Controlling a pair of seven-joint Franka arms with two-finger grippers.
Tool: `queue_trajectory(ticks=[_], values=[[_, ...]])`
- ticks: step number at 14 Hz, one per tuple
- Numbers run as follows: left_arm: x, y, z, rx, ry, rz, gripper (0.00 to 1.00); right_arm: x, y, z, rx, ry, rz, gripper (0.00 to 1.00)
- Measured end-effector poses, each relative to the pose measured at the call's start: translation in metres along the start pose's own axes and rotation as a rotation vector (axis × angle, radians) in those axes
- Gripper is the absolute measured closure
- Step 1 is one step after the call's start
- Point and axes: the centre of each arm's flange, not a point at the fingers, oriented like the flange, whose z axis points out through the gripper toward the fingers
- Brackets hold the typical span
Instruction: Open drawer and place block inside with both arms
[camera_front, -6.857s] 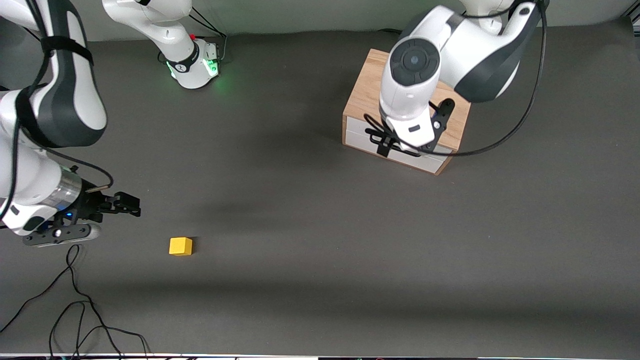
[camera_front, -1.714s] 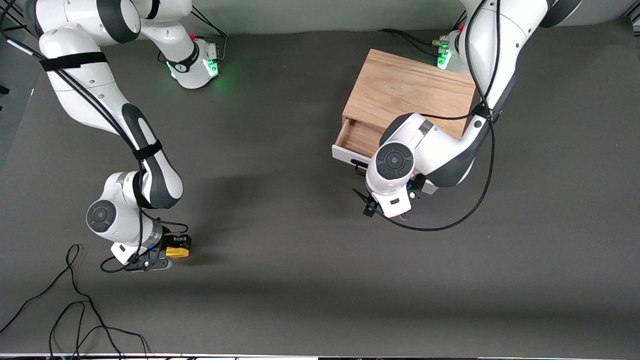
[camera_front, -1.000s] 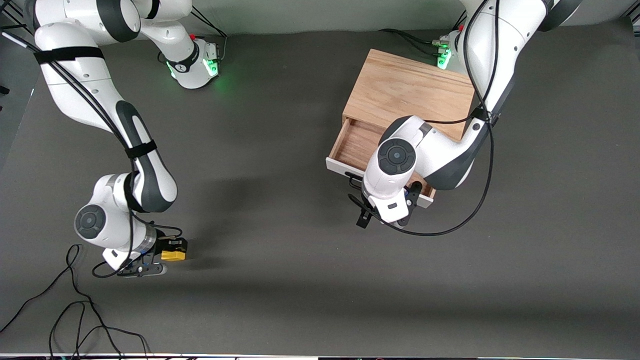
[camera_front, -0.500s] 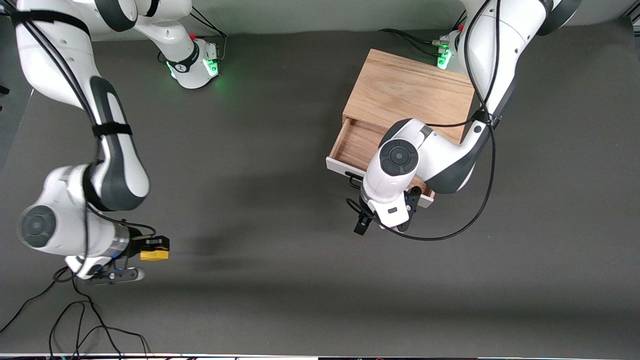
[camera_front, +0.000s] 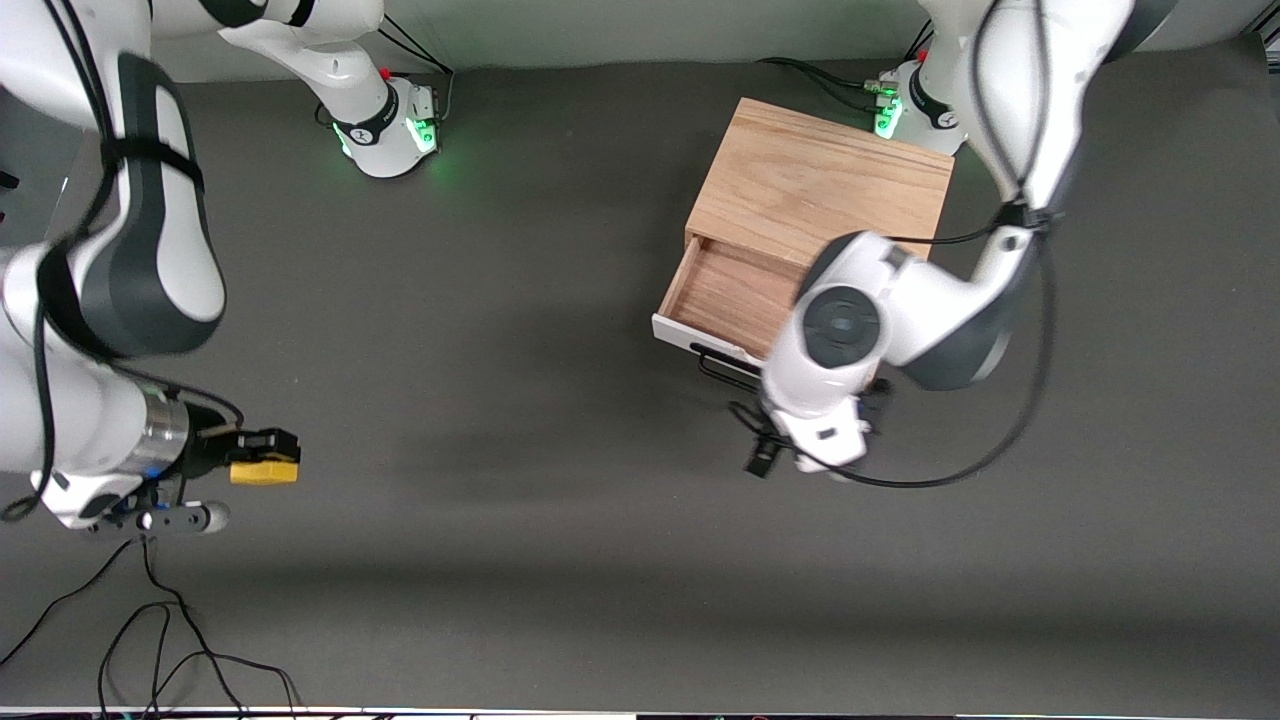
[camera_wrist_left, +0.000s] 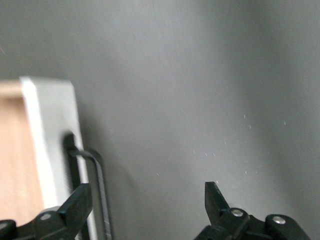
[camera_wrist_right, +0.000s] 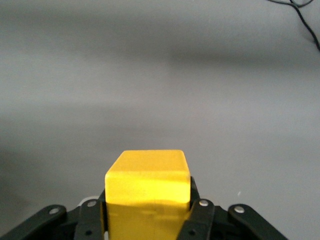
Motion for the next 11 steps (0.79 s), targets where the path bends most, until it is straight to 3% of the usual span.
queue_trajectory(ticks=[6, 11], values=[[0.165, -0.08, -0.097, 0.088, -0.113, 0.244, 0.0, -0.051, -0.155, -0.041, 0.027, 0.034, 0.137, 0.45], [0.262, -0.16, -0.149, 0.094, -0.169, 0.503, 0.0, -0.115, -0.305, -0.043, 0.077, 0.07, 0.266, 0.45]])
